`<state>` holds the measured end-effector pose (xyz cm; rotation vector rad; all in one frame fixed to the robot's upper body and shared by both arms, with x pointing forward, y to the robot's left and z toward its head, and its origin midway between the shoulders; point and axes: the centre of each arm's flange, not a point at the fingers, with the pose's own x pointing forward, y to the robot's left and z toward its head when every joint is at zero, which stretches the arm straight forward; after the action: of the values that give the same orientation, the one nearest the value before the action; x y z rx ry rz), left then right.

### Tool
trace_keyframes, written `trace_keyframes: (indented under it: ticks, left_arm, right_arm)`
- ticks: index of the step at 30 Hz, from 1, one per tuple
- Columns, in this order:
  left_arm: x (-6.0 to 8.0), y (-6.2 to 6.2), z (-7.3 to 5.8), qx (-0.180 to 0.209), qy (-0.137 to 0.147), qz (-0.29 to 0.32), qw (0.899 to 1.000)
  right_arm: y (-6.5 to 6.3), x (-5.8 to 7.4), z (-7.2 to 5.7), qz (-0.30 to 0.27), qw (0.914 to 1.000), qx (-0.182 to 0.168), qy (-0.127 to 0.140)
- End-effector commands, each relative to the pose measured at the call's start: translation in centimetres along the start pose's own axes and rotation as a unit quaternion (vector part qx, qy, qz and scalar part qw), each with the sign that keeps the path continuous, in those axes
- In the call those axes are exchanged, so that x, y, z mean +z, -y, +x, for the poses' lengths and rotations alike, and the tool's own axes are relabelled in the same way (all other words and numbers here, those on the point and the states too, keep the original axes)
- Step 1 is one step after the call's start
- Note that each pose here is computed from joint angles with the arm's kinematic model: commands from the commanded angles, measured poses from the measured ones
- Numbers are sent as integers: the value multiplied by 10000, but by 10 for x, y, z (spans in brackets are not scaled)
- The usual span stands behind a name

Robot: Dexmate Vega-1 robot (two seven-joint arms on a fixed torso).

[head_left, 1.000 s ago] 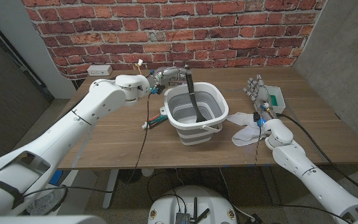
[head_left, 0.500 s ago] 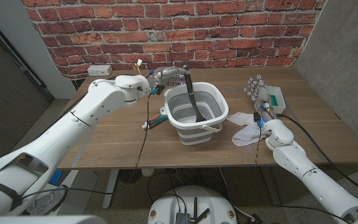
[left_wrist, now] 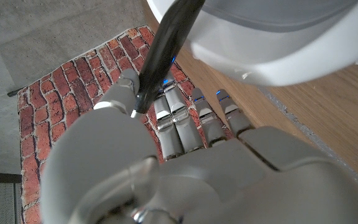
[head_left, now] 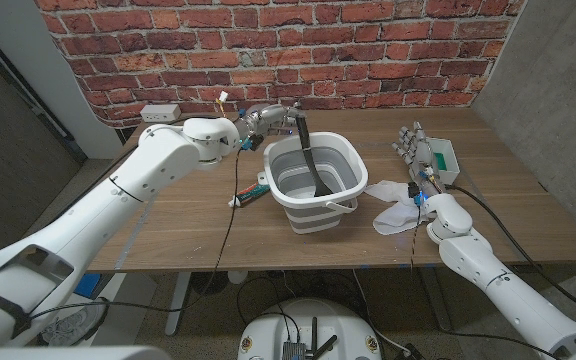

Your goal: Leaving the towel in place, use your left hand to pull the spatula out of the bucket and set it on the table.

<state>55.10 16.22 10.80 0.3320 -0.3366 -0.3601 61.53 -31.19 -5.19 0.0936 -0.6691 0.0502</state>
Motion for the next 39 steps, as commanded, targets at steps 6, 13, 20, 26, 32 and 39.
trace_keyframes:
  ticks: [6, 13, 20, 26, 32, 39]
  left_arm:
    - [14, 0, -5, 26, 168, 115, 9998]
    - [22, -3, -6, 44, 222, 75, 9997]
    - [27, -9, -8, 120, 257, 3, 9996]
    - [31, -10, -9, 82, 292, -107, 9995]
    - [35, -12, -8, 16, 325, -156, 9993]
    - [43, -13, -9, -86, 379, -152, 9991]
  right_arm:
    - [-2, -2, -2, 10, 10000, -23, 39]
    - [-2, -2, -3, 17, 10000, -28, 46]
    - [-2, -1, -2, -2, 10000, -30, 69]
    - [-2, 0, -2, 3, 10000, -19, 81]
    - [-2, 1, -2, -2, 10000, -17, 93]
    - [-2, 2, -4, -11, 10000, -3, 75]
